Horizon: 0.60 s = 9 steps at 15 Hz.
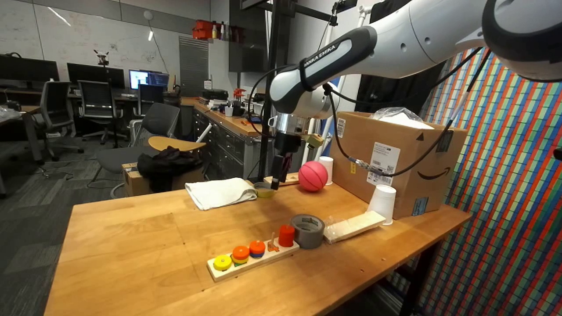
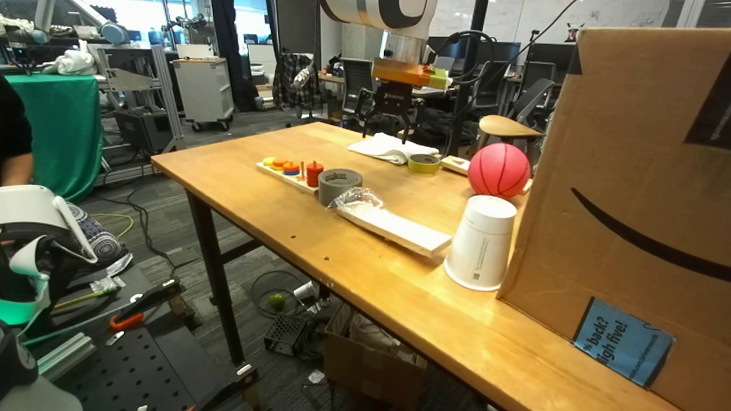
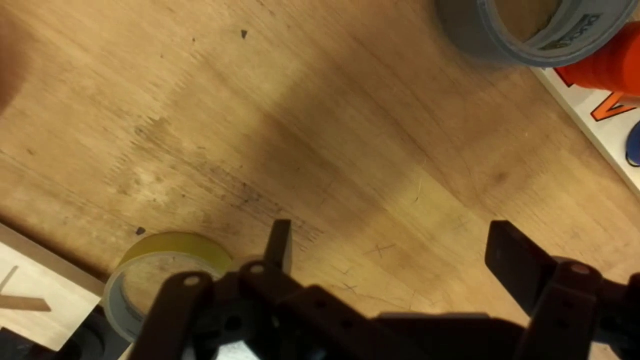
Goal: Push the ball to the right
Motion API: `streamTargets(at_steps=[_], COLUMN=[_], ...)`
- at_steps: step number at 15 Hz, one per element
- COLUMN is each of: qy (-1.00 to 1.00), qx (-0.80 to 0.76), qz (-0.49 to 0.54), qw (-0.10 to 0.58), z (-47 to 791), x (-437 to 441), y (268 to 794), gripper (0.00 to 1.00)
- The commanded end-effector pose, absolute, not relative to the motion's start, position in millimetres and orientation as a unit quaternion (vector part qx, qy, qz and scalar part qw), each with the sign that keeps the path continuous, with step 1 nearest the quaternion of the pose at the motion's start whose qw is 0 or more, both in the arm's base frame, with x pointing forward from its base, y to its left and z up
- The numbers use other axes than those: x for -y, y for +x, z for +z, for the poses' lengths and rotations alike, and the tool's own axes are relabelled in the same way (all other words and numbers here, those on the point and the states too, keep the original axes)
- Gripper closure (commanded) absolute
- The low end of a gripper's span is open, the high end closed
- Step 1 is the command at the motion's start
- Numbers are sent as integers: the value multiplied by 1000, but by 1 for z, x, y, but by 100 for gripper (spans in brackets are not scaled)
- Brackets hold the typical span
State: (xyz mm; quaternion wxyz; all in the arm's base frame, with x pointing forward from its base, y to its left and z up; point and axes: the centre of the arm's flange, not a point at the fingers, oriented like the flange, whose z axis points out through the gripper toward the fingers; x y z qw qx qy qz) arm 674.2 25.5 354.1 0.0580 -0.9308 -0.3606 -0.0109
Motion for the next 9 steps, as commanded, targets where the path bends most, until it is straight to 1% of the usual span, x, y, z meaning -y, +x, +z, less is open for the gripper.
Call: streamTargets(at_steps=[1, 4, 9], qy=[-926, -919, -908], qx=[376, 389, 391], qz=[-17, -11, 4], qw=[6, -65, -148], z=[370, 375, 373], x=[-34, -47, -60], y=[671, 674, 678], gripper=[0, 0, 0])
